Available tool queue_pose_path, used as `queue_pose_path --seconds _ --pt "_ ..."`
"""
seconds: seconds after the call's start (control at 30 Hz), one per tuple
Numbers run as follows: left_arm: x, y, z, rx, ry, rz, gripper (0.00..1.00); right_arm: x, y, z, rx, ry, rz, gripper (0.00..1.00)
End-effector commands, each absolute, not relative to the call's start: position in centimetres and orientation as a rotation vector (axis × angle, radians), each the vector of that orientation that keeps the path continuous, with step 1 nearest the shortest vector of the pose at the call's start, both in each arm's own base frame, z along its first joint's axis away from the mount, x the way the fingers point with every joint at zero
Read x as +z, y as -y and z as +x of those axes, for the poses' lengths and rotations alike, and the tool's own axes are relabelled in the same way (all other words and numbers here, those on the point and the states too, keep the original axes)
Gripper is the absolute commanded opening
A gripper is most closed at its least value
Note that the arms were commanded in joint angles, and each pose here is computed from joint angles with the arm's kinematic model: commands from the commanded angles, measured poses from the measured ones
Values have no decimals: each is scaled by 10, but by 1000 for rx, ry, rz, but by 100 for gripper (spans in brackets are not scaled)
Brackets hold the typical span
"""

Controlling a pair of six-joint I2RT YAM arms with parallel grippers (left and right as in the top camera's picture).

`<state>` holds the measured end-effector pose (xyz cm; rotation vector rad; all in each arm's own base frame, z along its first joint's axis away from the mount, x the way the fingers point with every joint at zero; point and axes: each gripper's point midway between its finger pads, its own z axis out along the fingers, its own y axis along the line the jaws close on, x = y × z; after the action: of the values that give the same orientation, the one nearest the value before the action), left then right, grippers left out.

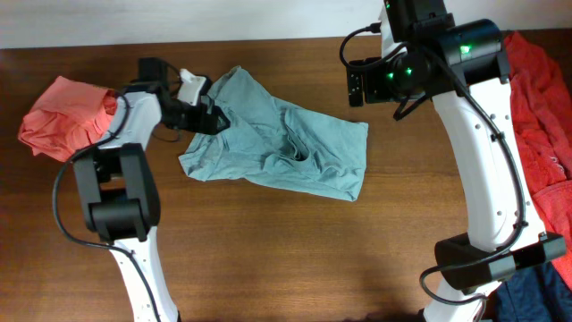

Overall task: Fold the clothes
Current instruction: 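Reach the left gripper to the shirt's left end and grasp it, then fold the left end rightward over the shirt with the left gripper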

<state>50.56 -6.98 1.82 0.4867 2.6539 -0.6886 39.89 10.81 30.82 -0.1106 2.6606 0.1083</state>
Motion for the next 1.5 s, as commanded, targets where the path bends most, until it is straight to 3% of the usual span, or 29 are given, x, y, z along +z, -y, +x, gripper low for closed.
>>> queue_pose_path --seconds 0.0,0.33,0.4,0.67,1.0,1.2,1.47 --pt "-28 101 476 -762 -2776 545 82 304 -105 399 97 -2678 -93 99" --pt "-41 66 476 -551 -2889 437 8 303 -105 398 96 -2678 -95 99" --pt "-40 52 479 -550 -2897 356 1 304 -105 398 96 -2678 -99 99" --pt "-1 2 498 -538 -2888 150 1 304 -105 399 96 -2676 -99 99" --pt "65 -7 522 -506 -2820 154 1 304 -100 400 61 -2672 -90 99" --pt "106 37 526 -505 -2783 311 1 304 -101 400 62 -2671 -90 99" --pt "120 111 518 -406 -2762 557 1 311 -87 407 73 -2642 -37 99"
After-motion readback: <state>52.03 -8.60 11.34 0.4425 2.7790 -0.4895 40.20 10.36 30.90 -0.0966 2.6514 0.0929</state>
